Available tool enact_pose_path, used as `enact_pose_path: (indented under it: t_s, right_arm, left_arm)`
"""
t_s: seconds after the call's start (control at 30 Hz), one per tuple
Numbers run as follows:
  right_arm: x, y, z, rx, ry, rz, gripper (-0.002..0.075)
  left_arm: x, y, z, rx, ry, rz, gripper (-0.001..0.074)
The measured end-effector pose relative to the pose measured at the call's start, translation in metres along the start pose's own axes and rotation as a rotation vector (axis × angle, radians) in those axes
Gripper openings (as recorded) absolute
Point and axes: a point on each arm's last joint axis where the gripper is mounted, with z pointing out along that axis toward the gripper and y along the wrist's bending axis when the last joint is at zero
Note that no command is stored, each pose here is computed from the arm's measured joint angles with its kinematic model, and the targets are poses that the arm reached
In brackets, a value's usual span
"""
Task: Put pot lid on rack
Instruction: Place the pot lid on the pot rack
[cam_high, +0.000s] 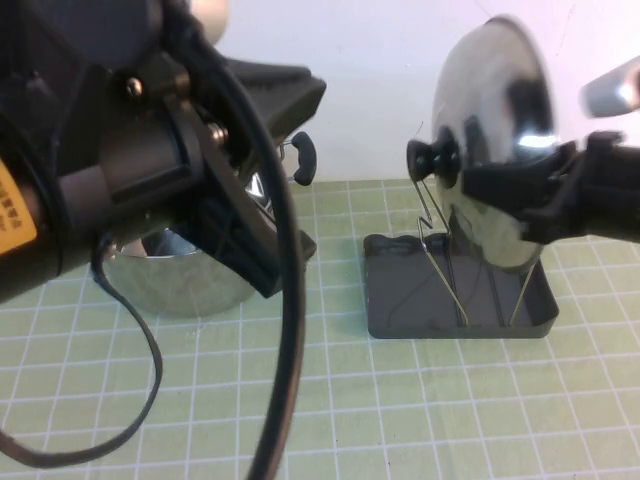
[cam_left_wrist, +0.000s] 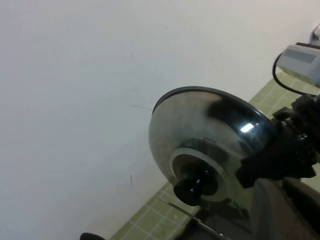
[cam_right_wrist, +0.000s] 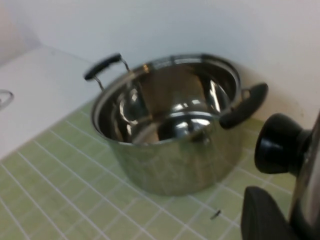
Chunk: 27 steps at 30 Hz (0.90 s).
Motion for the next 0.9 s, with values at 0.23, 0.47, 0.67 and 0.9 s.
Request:
enact_pose_path:
  t_s: [0.23, 0.47, 0.67, 0.9]
  right_arm:
    - [0.023, -0.021, 0.03, 0.019, 0.09, -0.022, 0.0112]
    - [0.042, -0.034, 0.043, 0.032, 0.149, -0.06, 0.0119]
    - [0.039, -0.035, 0.043, 0.031, 0.137, -0.082, 0.0365]
    - [0.019, -0.038, 0.028, 0.084, 0.083, -0.139, 0.0531]
  left_arm:
    - [0.011, -0.002, 0.003, 0.004, 0.046, -0.027, 0.0002]
    - [0.029, 0.001, -0.005, -0.053, 0.075, -0.034, 0.0002]
    - [0.04, 0.013, -0.029, -0.176, 0.065, -0.042, 0.0002]
    - [0.054, 0.034, -0.074, -0.402, 0.044, -0.019, 0.0001]
